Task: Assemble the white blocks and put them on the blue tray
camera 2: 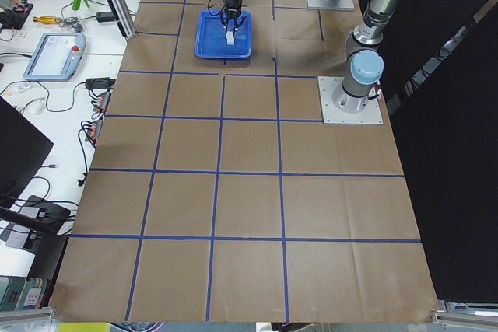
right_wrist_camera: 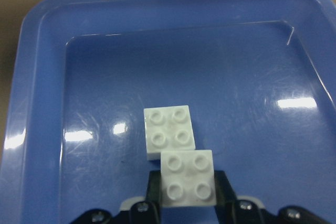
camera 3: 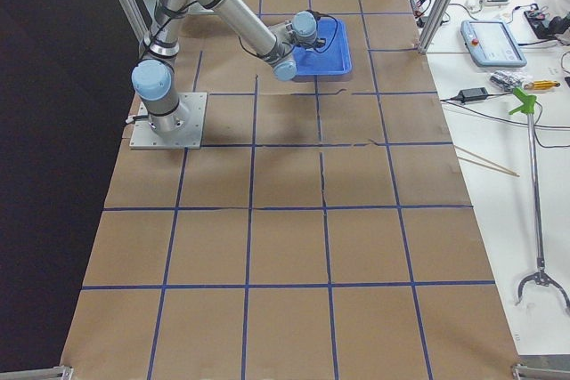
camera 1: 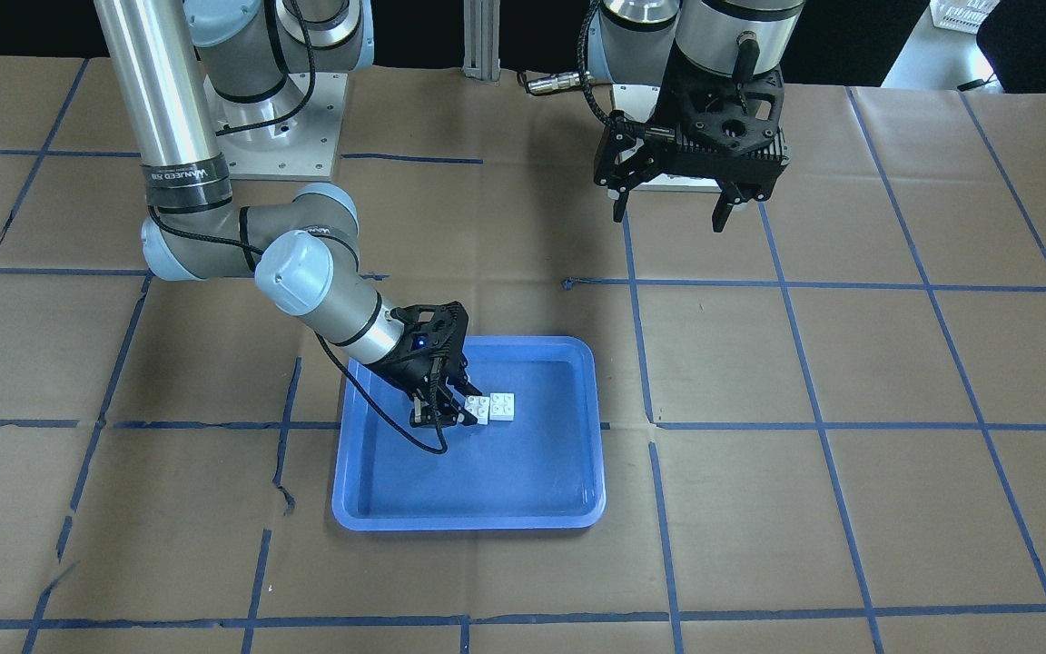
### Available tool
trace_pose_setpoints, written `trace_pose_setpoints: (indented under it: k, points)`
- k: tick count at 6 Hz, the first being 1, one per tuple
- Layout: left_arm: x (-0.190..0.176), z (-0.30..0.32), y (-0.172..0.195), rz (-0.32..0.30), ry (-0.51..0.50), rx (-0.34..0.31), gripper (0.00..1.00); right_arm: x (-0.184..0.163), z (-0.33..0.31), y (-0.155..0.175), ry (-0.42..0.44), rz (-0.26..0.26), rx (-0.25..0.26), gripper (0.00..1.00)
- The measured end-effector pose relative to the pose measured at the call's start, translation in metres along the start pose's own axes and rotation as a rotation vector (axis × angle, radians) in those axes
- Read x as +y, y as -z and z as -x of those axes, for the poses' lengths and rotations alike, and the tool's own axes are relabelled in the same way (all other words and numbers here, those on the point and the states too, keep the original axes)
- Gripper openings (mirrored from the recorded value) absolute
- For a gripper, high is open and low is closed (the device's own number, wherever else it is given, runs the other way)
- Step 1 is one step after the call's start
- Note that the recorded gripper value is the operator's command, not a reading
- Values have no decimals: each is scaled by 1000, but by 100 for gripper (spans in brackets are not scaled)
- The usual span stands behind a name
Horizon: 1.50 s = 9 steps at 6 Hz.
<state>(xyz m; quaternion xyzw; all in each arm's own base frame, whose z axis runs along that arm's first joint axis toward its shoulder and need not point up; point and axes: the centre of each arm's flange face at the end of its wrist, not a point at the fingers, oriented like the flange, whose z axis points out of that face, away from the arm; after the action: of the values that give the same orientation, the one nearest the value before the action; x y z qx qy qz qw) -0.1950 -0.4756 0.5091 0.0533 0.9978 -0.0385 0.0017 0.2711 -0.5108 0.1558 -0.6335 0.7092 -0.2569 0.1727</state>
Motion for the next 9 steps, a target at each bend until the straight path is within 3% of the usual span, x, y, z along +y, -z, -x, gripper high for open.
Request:
trace_pose_setpoints:
  k: [9]
  points:
    - [5,1,8,-16,3,1,99,-1,3,-3,-22,2,-9,30]
